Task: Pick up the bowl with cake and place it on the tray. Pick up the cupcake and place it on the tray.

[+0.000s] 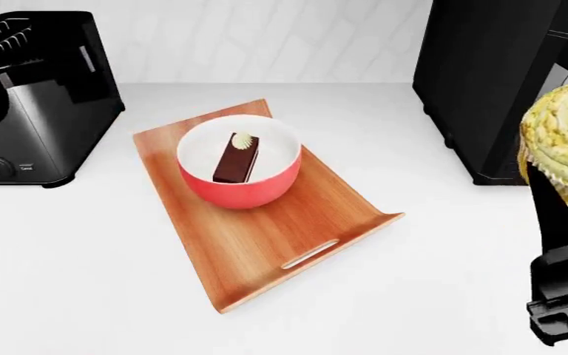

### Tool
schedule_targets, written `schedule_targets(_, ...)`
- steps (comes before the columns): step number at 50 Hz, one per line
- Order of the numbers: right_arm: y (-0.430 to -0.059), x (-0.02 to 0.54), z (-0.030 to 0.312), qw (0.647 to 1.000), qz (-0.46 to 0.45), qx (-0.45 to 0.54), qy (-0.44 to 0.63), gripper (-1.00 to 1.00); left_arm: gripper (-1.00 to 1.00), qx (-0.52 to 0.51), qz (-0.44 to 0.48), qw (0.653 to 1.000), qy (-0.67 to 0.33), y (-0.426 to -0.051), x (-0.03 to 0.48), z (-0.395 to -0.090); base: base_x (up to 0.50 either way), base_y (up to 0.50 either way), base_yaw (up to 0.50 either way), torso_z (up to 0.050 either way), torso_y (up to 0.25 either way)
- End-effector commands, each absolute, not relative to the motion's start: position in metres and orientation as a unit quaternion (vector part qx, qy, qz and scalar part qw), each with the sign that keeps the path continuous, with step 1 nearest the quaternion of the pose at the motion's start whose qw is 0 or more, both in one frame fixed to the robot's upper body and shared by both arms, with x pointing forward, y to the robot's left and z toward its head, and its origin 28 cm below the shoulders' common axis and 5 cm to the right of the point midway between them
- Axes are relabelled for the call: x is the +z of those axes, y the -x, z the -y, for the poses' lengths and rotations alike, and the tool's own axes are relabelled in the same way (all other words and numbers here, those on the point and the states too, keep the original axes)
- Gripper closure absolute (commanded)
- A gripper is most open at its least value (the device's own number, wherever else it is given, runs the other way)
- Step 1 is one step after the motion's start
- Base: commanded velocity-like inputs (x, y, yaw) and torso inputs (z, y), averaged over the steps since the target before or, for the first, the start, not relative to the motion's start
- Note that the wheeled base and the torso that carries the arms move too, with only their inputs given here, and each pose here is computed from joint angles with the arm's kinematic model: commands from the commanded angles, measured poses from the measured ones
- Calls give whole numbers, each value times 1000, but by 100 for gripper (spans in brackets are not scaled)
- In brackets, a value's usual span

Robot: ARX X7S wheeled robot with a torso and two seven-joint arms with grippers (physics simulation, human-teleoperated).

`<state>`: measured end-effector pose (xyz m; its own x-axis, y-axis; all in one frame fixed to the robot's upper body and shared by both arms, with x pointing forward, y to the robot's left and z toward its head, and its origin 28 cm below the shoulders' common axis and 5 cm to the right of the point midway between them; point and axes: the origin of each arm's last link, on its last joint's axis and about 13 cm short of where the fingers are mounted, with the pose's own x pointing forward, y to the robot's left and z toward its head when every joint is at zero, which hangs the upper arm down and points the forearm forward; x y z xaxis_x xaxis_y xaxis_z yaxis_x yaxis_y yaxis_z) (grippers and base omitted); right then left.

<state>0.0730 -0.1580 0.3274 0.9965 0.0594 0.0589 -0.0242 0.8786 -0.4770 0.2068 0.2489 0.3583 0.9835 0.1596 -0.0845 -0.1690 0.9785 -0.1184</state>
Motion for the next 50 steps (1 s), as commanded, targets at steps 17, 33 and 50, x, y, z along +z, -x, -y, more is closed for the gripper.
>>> schedule_targets(17, -136, 418, 92, 964, 37, -26, 262, 100, -100, 83, -31, 994, 58, -206, 356, -251, 0, 0, 0, 0, 1)
schedule_targets(33, -170, 390, 64, 975, -8, 83, 207, 100, -100, 89, -31, 994, 56, -207, 354, -253, 0, 0, 0, 0, 0)
schedule_targets(50, -173, 370, 47, 969, -40, 155, 188, 100, -100, 111, -26, 992, 62, -204, 353, -262, 0, 0, 0, 0, 0)
